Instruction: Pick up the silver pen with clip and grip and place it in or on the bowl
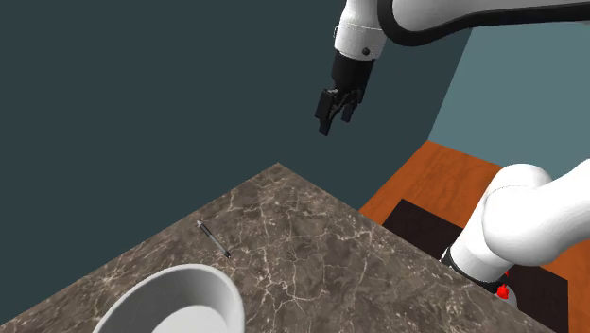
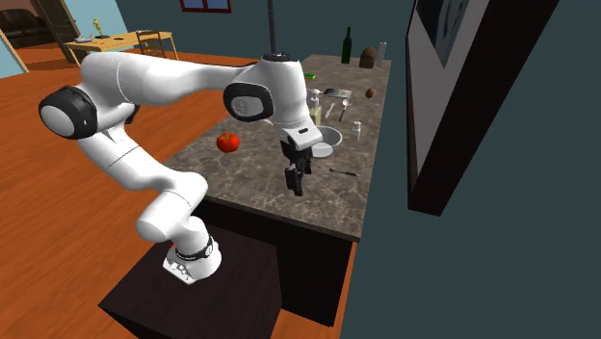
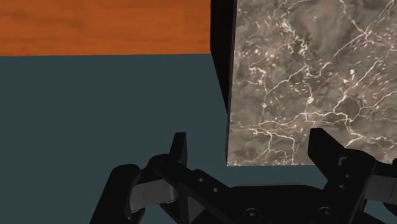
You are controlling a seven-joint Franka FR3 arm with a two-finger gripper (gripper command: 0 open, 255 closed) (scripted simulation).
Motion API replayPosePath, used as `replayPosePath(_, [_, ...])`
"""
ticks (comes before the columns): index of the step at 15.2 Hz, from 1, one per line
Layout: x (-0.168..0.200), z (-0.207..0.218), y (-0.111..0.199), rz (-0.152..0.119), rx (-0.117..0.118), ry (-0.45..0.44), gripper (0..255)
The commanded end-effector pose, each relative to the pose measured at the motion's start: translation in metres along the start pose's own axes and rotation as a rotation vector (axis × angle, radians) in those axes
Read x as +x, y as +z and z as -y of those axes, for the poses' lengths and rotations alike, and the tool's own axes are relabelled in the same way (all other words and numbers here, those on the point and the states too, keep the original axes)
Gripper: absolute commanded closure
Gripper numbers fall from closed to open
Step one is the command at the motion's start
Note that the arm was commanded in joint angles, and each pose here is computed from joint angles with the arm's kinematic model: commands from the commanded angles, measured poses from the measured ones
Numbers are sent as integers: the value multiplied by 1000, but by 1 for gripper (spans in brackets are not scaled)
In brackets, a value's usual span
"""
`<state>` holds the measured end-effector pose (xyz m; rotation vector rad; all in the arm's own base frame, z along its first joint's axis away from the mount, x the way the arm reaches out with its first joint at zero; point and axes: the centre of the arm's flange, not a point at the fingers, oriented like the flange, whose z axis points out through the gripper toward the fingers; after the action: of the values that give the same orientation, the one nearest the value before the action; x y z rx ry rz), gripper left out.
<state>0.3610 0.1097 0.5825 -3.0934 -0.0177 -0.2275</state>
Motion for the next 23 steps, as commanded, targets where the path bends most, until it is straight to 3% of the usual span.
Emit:
replayPosePath(1, [7, 22, 10, 10, 3, 5, 0])
replayPosePath(23, [79, 269, 144, 128, 33, 43, 0])
